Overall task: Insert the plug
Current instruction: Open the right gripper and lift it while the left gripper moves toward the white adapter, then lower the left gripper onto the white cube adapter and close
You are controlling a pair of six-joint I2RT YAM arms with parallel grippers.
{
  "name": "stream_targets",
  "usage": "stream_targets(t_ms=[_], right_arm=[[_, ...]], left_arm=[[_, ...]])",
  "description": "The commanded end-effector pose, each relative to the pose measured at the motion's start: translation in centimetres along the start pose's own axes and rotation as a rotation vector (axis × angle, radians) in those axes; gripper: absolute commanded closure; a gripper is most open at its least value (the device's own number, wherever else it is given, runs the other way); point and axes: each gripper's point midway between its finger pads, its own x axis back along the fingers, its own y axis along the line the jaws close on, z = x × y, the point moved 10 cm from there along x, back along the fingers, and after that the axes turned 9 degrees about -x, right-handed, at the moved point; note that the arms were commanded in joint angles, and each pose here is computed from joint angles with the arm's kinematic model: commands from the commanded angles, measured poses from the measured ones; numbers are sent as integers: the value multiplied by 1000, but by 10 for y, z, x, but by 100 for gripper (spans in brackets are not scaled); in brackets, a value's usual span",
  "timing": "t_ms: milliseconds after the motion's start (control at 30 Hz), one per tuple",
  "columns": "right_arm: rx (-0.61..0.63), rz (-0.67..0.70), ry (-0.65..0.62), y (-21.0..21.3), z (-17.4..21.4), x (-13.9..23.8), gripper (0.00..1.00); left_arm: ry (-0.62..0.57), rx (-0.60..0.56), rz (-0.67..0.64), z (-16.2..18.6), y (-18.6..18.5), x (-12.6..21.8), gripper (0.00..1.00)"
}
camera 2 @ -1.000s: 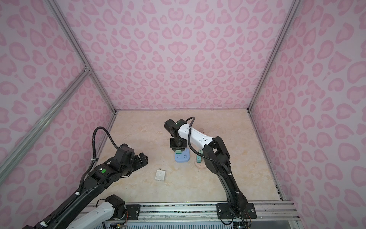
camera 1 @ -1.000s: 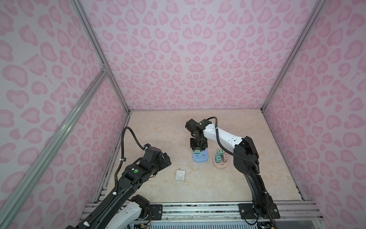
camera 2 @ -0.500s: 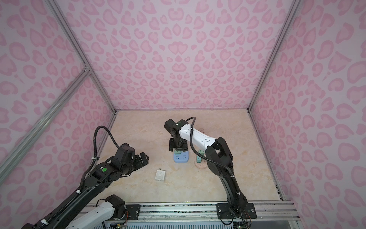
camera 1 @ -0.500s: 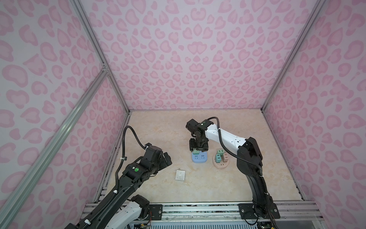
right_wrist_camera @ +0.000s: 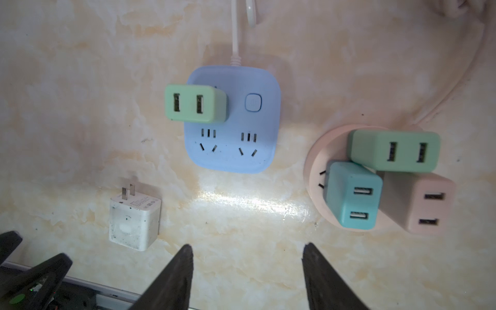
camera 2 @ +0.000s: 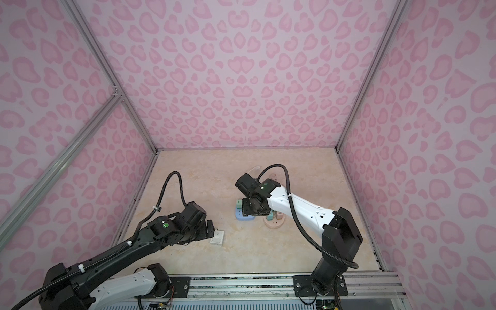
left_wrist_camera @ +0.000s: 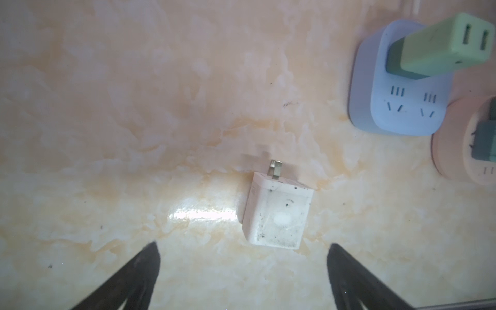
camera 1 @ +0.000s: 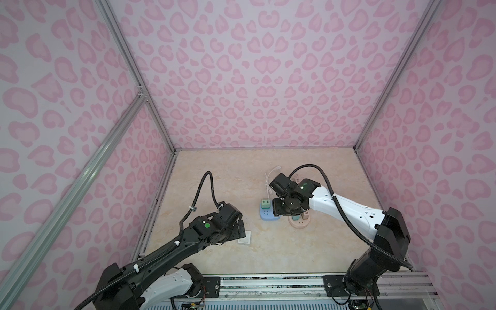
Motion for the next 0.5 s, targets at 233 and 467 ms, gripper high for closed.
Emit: stream_targets(t_ms=[233, 467], right_arm=[[11, -48, -6, -7, -2, -6, 38], [-21, -89, -15, -22, -8, -2, 41]], left_arm=[[-44, -74, -20, -11, -32, -8, 2], [42, -143, -61, -7, -50, -34, 4]])
